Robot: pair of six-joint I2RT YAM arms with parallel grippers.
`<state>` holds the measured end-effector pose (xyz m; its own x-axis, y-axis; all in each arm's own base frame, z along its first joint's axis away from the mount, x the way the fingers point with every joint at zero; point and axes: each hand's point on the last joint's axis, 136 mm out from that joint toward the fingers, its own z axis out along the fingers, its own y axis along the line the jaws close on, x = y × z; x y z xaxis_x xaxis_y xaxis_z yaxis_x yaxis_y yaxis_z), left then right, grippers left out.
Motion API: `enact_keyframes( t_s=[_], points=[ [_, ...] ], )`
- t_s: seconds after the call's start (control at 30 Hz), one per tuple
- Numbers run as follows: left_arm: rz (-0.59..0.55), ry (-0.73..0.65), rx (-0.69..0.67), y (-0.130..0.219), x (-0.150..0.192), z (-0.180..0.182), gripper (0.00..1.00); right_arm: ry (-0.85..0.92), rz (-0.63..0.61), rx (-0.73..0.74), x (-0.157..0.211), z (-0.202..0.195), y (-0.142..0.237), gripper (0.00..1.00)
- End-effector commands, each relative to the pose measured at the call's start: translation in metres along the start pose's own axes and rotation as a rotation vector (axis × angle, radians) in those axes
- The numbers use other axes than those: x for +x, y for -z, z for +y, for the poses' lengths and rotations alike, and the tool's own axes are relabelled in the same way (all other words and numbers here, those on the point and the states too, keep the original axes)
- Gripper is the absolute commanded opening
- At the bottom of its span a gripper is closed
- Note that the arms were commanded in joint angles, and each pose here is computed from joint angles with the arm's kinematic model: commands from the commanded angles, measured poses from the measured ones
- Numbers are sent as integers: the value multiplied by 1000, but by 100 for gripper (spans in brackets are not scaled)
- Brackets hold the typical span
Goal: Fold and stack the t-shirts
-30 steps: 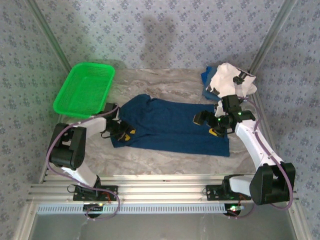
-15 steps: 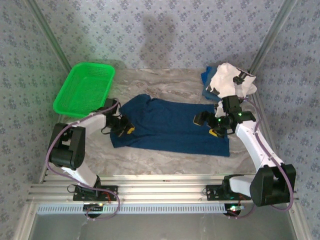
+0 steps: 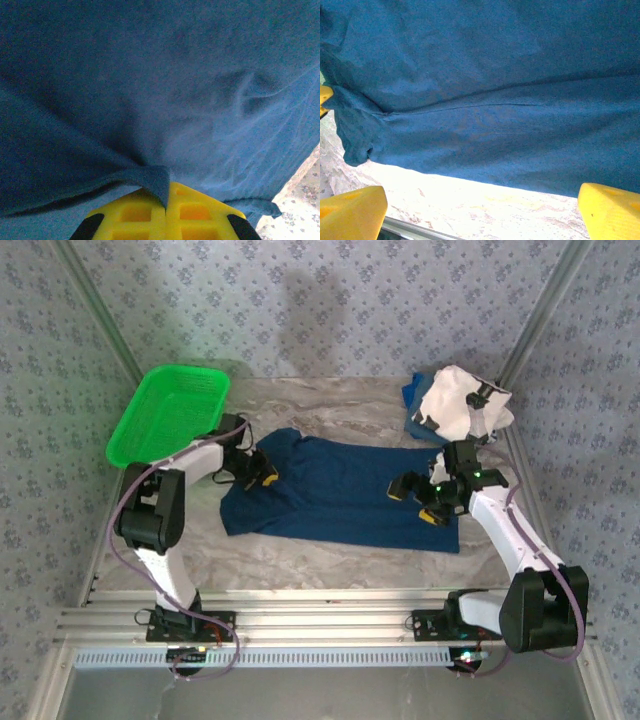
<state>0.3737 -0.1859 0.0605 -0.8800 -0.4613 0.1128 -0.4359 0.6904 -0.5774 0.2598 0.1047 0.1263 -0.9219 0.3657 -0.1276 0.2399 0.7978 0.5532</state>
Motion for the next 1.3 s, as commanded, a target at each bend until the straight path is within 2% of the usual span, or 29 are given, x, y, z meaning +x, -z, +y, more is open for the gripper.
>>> enact_keyframes(
  t_s=[0.0,0.5,0.7,0.93,1.13,1.17,1.27],
  points=[
    [41,-30,-11,-2,3,-4,3,-22,-5,4,3,-6,0,100],
    [97,-166,-73,-15,2,-24,4,-50,21,17,9,-20,-14,100],
    [93,-162,-75,-23,-3,-25,5,-52,31,19,11,-22,-16,100],
    [97,-183,42,-20,-3,-72,19,-63,40,24,14,-26,-20,100],
    [91,-118,153,-22,-11,-99,24,-64,38,25,14,-26,-21,100],
    [90,-100,183,-23,-12,-104,27,-63,36,25,13,-26,-20,100],
    [81,-68,243,-22,-16,-116,44,-63,36,27,13,-26,-20,100]
  ],
)
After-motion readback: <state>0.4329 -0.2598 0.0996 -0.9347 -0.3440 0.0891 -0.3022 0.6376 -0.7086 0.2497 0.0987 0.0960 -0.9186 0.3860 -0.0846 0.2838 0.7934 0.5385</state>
